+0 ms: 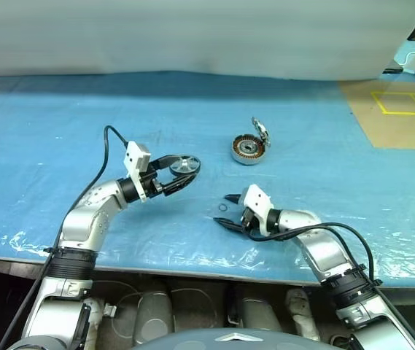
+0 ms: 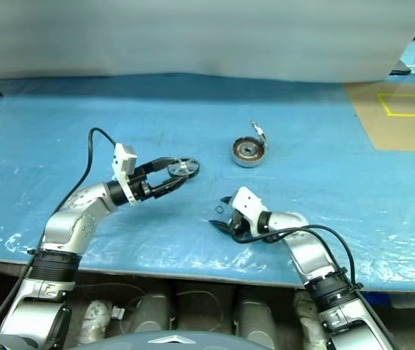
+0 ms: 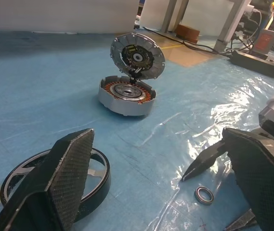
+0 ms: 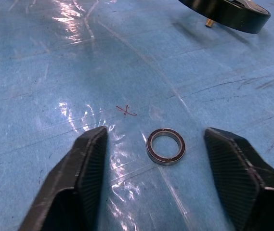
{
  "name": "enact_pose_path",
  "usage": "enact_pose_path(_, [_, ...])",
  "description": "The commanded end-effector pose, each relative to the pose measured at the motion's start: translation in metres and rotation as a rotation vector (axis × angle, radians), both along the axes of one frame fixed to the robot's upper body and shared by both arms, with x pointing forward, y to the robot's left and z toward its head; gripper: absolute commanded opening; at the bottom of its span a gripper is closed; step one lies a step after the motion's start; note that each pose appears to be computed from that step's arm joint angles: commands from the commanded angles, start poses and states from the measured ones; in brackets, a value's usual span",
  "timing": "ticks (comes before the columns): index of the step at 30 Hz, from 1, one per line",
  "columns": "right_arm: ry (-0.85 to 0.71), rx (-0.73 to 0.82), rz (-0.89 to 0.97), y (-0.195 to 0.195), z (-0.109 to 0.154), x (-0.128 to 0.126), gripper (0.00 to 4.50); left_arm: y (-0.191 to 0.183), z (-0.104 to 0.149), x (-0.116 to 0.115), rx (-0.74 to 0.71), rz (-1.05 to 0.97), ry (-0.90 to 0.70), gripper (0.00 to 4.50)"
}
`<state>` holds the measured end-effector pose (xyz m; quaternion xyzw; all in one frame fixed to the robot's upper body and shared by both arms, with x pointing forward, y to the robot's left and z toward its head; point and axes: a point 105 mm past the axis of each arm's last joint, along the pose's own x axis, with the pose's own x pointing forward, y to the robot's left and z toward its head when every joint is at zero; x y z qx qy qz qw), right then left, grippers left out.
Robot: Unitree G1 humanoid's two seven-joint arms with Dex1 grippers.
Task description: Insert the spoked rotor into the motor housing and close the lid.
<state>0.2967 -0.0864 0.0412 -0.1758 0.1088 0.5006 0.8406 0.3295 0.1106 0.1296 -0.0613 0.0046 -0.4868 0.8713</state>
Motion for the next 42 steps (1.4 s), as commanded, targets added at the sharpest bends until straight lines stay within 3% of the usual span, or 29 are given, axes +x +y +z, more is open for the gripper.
enact_pose_path(1, [0.032,-0.051,-0.034,-0.009,-0.016,0.0,2.27,0.001,0.009,-0.001,0.004,0.001,-0.046,4.5])
enact_pose_path(5, [0.035,-0.055,-0.048,-0.012,-0.02,0.001,0.87,0.001,0.009,-0.001,0.004,0.006,-0.046,4.5])
enact_pose_path(7, [0.037,-0.059,-0.05,-0.014,-0.02,0.001,0.57,0.001,0.009,-0.001,0.002,0.007,-0.047,4.5])
enact_pose_path(13, [0.014,-0.085,-0.094,-0.027,-0.018,0.008,0.57,-0.001,0.008,-0.001,0.001,0.004,-0.046,4.5])
enact_pose_path(19, [0.025,-0.093,-0.226,-0.066,-0.019,0.016,0.57,0.0,0.008,-0.001,0.003,-0.001,-0.044,4.5])
enact_pose_path(28, [0.05,-0.155,-0.359,-0.126,-0.022,0.002,0.57,-0.003,0.007,0.002,0.009,-0.014,-0.042,4.5])
enact_pose_path(39, [0.03,-0.169,-0.425,-0.14,-0.022,-0.001,0.57,-0.005,0.008,0.003,0.012,-0.027,-0.042,4.5])
enact_pose_path(42, [0.028,-0.147,-0.41,-0.137,-0.019,-0.002,1.54,-0.005,0.008,0.003,0.011,-0.025,-0.042,4.5])
